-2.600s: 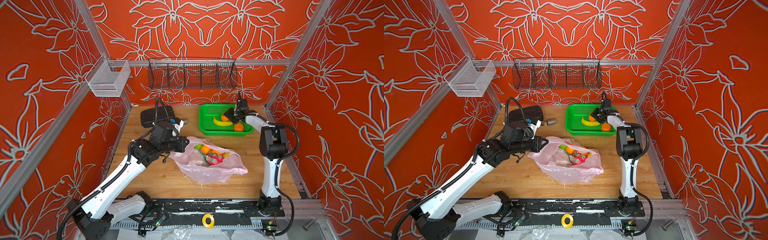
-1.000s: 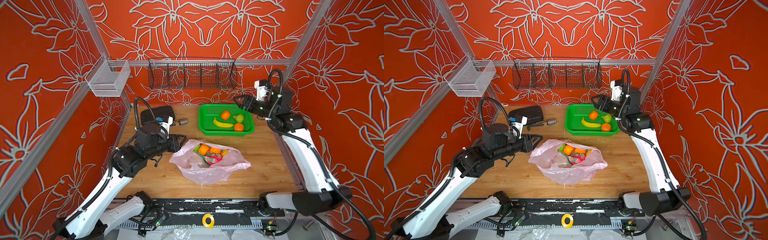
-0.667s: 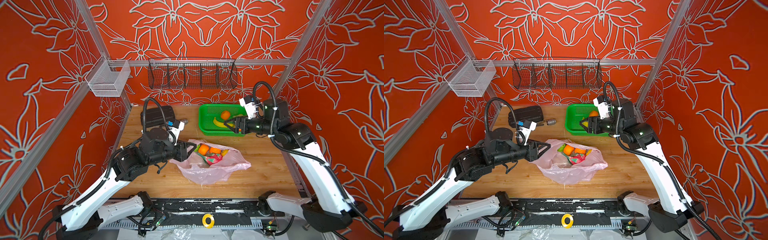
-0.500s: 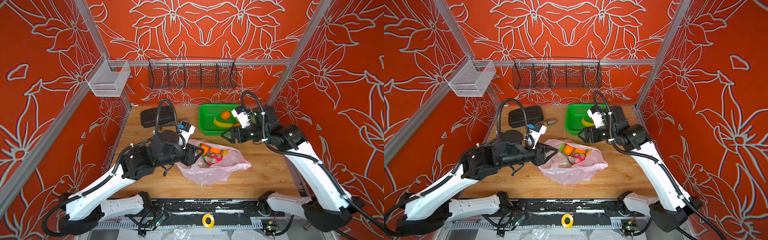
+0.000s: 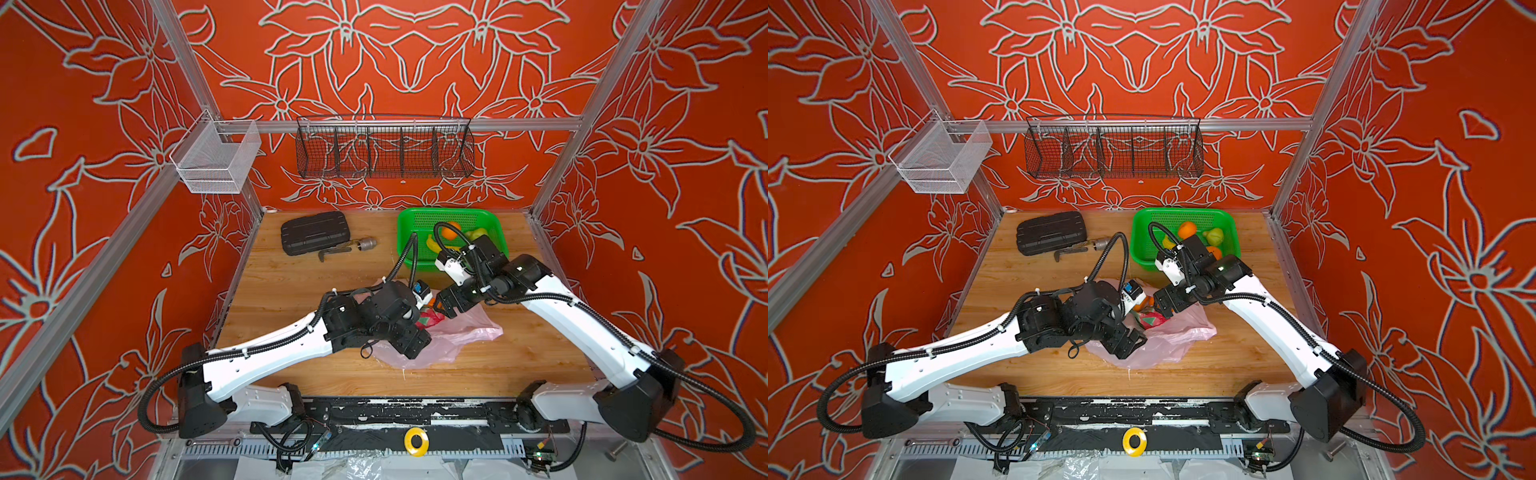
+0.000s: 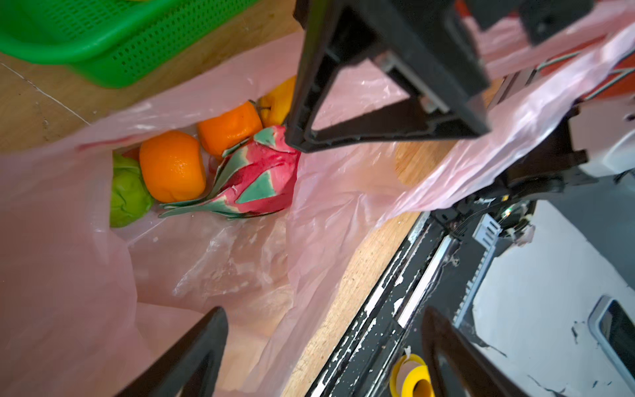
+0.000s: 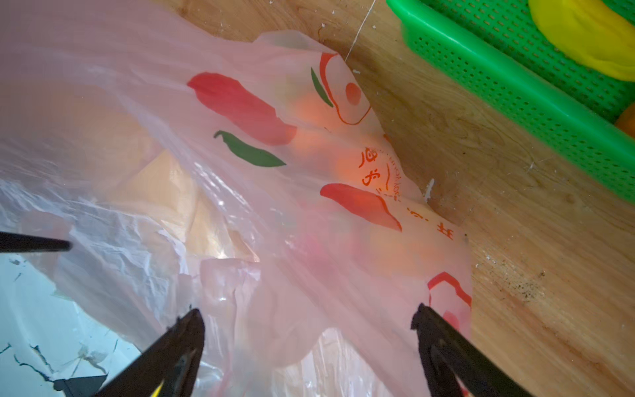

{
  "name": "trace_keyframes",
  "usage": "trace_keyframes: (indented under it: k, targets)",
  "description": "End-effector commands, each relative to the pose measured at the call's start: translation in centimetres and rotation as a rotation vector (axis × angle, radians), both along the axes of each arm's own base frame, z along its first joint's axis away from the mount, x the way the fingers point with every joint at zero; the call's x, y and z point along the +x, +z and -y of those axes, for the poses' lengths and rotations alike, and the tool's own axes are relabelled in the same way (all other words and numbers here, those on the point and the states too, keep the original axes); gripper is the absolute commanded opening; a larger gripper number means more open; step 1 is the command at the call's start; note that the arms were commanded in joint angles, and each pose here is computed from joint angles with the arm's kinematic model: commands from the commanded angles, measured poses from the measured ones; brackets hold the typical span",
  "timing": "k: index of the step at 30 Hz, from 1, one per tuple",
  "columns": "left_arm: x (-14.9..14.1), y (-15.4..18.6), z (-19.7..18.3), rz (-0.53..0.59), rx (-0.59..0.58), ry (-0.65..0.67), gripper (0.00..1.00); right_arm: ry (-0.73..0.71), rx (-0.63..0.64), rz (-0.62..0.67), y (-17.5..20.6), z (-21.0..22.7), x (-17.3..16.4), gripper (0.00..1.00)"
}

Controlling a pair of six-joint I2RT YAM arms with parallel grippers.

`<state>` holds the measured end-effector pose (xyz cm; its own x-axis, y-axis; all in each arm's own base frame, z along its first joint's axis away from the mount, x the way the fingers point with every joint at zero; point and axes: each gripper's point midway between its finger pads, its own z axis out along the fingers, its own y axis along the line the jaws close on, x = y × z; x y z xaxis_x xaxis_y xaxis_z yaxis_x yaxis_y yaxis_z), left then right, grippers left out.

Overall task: Untie the knot of the plastic bag and take out the fruit
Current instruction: Open the plastic bag at the center of the table.

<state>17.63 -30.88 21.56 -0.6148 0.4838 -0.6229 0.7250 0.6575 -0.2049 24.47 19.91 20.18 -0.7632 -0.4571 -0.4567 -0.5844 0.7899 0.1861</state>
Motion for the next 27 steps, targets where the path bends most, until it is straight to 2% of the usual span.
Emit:
trace_keyframes:
  k: [1,4,8,9,13,17,22,24,27]
  targets:
    - [-0.6,-1.3,0.9,0.021,0.012,-0.107,0.88,0.047,-0.022,0.087,-0.6,-0.6,1.7,0.96]
    - [-2.1,-2.6,2.2,-0.044,-0.048,-0.184,0.86,0.027,-0.044,0.120,-1.2,-0.8,3.2,0.87]
    - [-4.3,-4.6,3.8,-0.168,-0.145,-0.248,0.71,-0.079,-0.108,0.197,-1.1,-0.1,6.4,0.71]
    - [-4.8,-4.9,4.1,-0.189,-0.157,-0.258,0.68,-0.105,-0.113,0.211,-1.0,0.0,7.1,0.70]
    - [-6.8,-6.2,5.4,-0.235,-0.185,-0.304,0.63,-0.222,-0.088,0.244,-0.7,-0.3,10.1,0.70]
    - [-8.2,-8.2,6.2,-0.312,-0.169,-0.315,0.61,-0.328,-0.095,0.221,-1.1,-0.3,12.5,0.72]
    - [-9.6,-10.5,6.9,-0.308,-0.095,-0.335,0.61,-0.387,-0.113,0.138,-2.6,-0.5,12.9,0.82]
    - [-9.1,-10.1,6.9,-0.278,-0.113,-0.314,0.66,-0.385,-0.085,0.114,-2.9,-0.7,12.1,0.85]
    - [-7.8,-8.5,6.2,-0.189,-0.133,-0.263,0.81,-0.374,-0.022,0.100,-2.2,-0.7,10.5,0.92]
